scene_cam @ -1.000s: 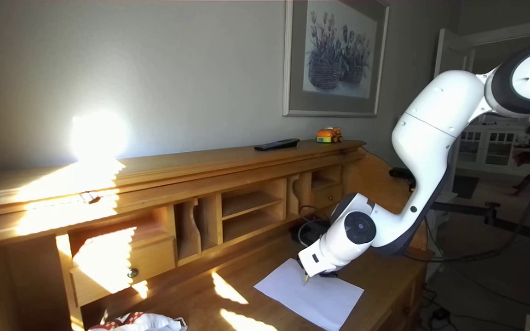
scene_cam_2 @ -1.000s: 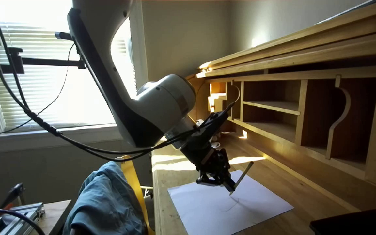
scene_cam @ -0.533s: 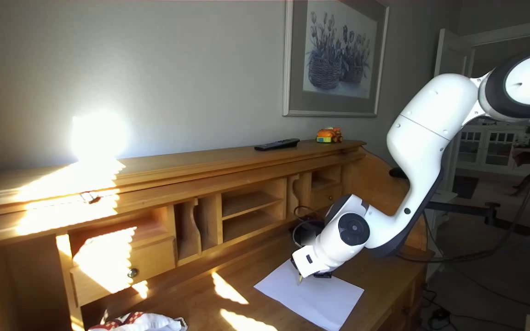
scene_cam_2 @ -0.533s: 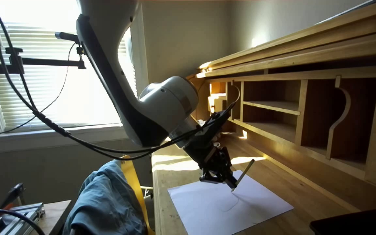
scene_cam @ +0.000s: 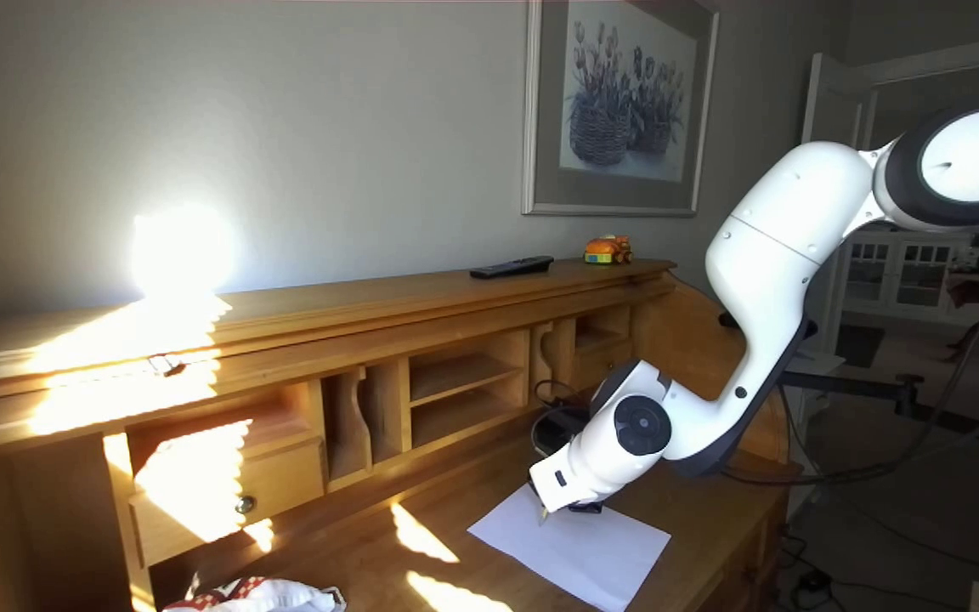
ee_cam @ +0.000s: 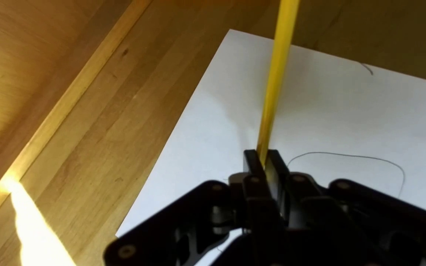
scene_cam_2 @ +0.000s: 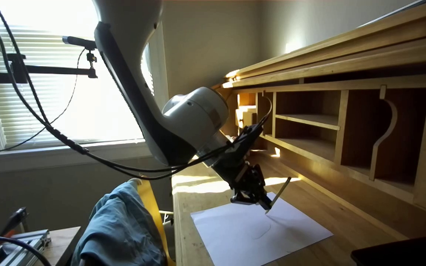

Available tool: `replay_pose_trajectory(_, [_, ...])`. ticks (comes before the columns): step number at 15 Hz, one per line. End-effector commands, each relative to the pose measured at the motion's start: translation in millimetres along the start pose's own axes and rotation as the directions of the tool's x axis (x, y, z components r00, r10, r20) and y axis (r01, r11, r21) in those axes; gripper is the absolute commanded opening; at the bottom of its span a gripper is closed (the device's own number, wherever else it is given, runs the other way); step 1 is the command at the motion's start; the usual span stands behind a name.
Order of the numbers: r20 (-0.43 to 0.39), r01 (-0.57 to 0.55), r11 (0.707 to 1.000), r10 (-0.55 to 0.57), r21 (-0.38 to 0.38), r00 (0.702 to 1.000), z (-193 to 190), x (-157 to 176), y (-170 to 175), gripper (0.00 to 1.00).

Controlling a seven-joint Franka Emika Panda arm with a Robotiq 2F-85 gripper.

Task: Use the pencil to draw on the piece of paper

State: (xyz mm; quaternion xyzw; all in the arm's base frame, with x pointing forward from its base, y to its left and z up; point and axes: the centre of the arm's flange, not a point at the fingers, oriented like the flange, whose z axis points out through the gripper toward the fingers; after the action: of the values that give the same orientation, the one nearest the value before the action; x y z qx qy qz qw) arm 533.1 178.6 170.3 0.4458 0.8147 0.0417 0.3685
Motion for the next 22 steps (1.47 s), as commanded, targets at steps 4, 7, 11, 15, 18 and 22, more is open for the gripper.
replay_pose_trajectory(4, [0.025,0.014,0.999,-0.013,-0.032,1.0,10.9,4.1,6.8,0.02])
replay_pose_trajectory(7, [0.024,0.016,0.999,-0.016,-0.03,1.0,11.6,6.1,6.9,0.02])
replay_pose_trajectory(11, [0.026,0.026,0.999,-0.025,-0.022,0.999,11.5,8.6,4.7,0.02])
replay_pose_trajectory(15, [0.033,0.033,0.999,-0.033,-0.015,0.999,10.6,10.7,1.6,0.02])
replay_pose_trajectory(18, [0.038,0.034,0.999,-0.033,-0.007,0.999,8.6,8.7,-0.8,0.02])
replay_pose_trajectory(22, [0.041,0.034,0.999,-0.034,0.0,0.999,6.5,6.5,-4.9,0.02])
